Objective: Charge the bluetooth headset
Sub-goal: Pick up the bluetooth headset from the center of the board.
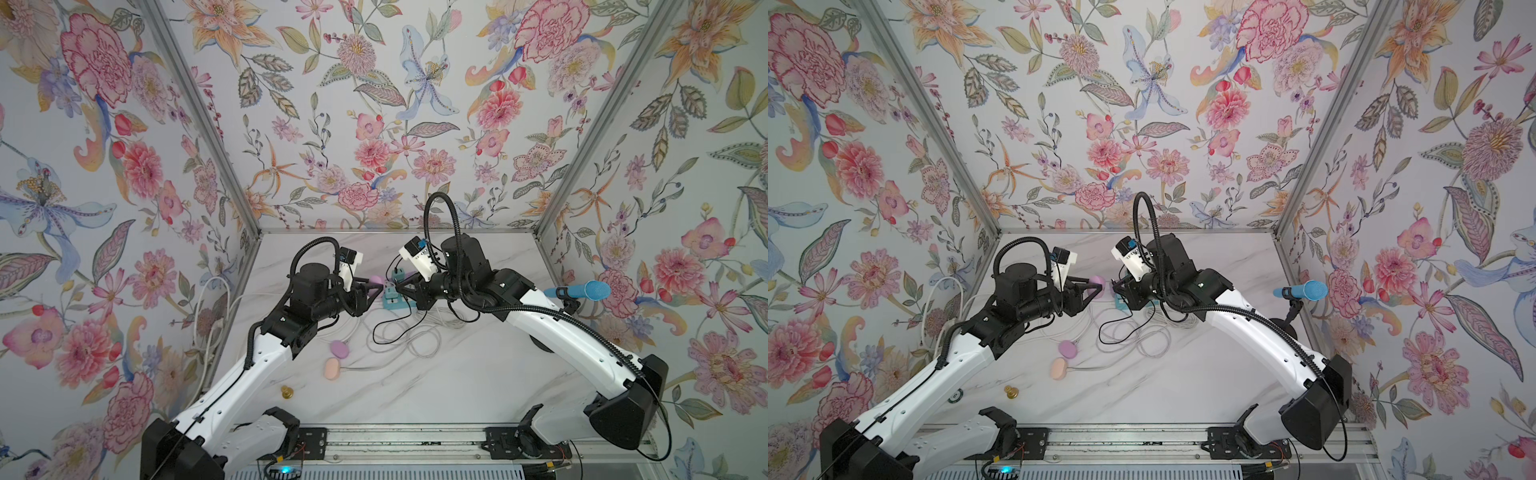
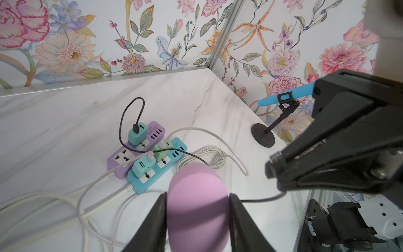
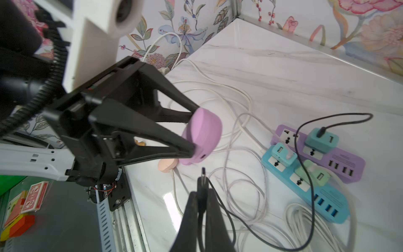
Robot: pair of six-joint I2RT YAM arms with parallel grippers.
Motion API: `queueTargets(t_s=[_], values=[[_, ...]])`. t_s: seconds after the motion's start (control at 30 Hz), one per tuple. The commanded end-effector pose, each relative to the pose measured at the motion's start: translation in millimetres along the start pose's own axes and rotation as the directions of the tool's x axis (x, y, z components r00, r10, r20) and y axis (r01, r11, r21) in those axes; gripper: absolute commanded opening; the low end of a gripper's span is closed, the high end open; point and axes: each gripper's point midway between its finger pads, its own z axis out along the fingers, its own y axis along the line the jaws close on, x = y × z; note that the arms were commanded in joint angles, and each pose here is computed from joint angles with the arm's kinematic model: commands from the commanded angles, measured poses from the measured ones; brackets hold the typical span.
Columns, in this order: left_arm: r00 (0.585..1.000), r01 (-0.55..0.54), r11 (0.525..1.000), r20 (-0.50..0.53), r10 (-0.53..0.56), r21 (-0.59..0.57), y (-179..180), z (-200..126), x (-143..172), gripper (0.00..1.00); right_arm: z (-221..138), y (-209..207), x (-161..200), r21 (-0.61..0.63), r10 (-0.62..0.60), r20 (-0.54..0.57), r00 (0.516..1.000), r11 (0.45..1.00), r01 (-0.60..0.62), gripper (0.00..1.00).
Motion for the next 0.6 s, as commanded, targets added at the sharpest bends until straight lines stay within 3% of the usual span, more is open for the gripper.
queueTargets(t_s=[0.0,0.13,0.57], values=[[0.983,-0.162,0.984,0.104,0.154,0.077,-16.0,-8.0,-39.1,0.09,1.3,14.5,12.9,-0.064,0.025,-0.091,0.996,0.997,-0.031,0.00],[0.966,-0.230,0.969,0.141,0.216,0.094,-18.6,-15.1,-44.0,0.00,-5.8,20.3,9.4,-0.088,0.058,-0.103,0.993,0.994,-0.067,0.00],[0.950,-0.293,0.936,0.169,0.262,0.193,-31.7,-21.5,-41.4,0.00,-12.0,21.2,-2.7,-0.196,0.156,-0.125,0.980,0.964,-0.178,0.00]])
